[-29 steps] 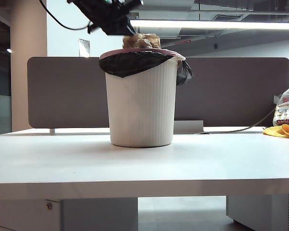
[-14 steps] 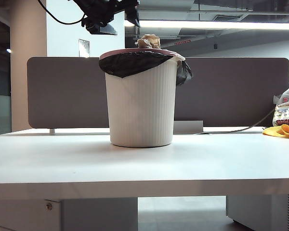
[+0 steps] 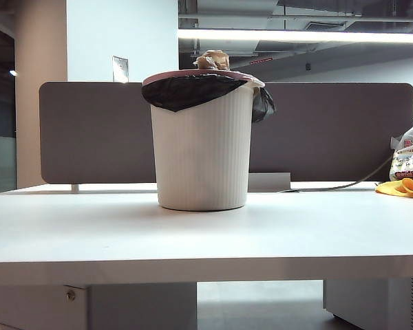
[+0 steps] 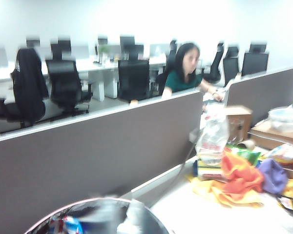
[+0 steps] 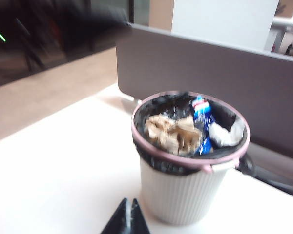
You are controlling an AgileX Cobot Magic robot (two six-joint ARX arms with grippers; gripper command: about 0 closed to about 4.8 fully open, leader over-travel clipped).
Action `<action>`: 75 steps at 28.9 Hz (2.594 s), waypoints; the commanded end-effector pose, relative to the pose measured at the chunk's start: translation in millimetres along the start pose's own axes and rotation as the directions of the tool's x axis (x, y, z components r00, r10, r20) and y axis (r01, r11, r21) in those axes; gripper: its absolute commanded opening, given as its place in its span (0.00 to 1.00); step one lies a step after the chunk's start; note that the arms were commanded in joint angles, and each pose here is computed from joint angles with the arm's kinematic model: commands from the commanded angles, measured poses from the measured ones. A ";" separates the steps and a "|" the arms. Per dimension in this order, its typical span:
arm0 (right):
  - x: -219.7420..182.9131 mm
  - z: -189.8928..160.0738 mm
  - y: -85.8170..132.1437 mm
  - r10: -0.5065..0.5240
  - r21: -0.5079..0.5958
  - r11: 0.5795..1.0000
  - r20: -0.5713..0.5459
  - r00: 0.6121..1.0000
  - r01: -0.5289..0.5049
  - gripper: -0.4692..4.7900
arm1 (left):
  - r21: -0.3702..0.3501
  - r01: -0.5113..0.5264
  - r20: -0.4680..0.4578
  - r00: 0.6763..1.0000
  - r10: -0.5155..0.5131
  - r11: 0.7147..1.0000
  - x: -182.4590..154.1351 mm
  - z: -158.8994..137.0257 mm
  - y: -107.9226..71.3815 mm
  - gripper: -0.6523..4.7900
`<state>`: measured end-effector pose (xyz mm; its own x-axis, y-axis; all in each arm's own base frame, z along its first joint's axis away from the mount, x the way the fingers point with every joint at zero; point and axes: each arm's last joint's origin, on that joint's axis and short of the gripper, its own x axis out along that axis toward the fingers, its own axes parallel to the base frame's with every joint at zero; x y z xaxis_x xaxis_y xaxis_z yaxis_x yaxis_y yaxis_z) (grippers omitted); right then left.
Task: Pick up all the trash on the table and put it in the trash can.
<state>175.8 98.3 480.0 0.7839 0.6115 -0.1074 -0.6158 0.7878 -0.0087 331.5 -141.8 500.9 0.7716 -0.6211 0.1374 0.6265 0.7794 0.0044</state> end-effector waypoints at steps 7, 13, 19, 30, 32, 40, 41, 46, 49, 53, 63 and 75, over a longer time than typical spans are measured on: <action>-43.5 -27.2 7.8 -0.028 -0.002 1.000 -0.021 0.999 0.028 0.08 | 0.041 -0.104 -0.331 0.937 0.112 0.994 -104.2 23.5 -29.2 0.11; -58.8 -70.1 11.7 -0.026 0.020 0.999 -0.071 0.997 0.028 0.08 | 0.054 -0.116 -0.281 0.951 0.127 0.992 -185.4 23.6 -53.4 0.11; -58.9 -120.8 12.8 -0.037 0.121 0.992 -0.091 0.995 0.048 0.08 | 0.063 -0.134 -0.262 0.954 0.146 0.989 -263.2 -18.3 -74.7 0.11; -48.3 -223.2 13.0 -0.067 0.125 0.990 0.035 0.997 0.062 0.08 | -0.101 -0.160 -0.162 0.977 0.142 0.982 -331.4 -145.0 -90.8 0.11; -46.6 -239.5 13.2 -0.065 0.130 0.989 -0.003 0.998 0.065 0.08 | -0.139 -0.157 -0.155 0.979 0.136 0.978 -332.1 -165.6 -90.4 0.11; -41.6 -276.0 13.3 -0.068 0.136 0.988 -0.066 0.996 0.076 0.08 | -0.227 -0.164 -0.145 0.980 0.133 0.960 -312.0 -229.9 -82.1 0.11; -41.2 -280.3 13.2 -0.071 0.136 0.987 -0.071 0.995 0.080 0.08 | -0.227 -0.166 -0.150 0.980 0.133 0.960 -309.9 -236.5 -81.2 0.11; -39.9 -298.2 12.7 -0.094 0.136 0.985 -0.091 0.991 0.106 0.08 | -0.230 -0.197 -0.205 0.967 0.151 0.953 -302.4 -272.1 -77.1 0.11; -39.8 -308.0 12.6 -0.107 0.136 0.983 -0.117 0.987 0.122 0.08 | -0.228 -0.206 -0.222 0.962 0.155 0.951 -300.6 -285.4 -75.9 0.11; -40.0 -319.4 13.2 -0.096 0.151 0.982 -0.145 0.985 0.118 0.08 | -0.204 -0.270 -0.244 0.945 0.218 0.941 -300.2 -295.5 -73.4 0.11; -41.1 -343.6 15.2 -0.059 0.206 0.975 -0.146 0.988 0.088 0.08 | -0.129 -0.269 -0.287 0.932 0.224 0.954 -300.0 -312.0 -72.5 0.11; -42.8 -351.8 15.6 -0.055 0.205 0.973 -0.230 0.972 0.104 0.09 | -0.134 -0.269 -0.294 0.930 0.221 0.954 -300.2 -312.7 -72.6 0.11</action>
<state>104.8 58.7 134.7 0.7760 0.5288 -0.3438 -0.4959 0.8483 0.1857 88.7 -37.8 151.0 0.8899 -0.4305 -0.1507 0.4068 0.8986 -0.1645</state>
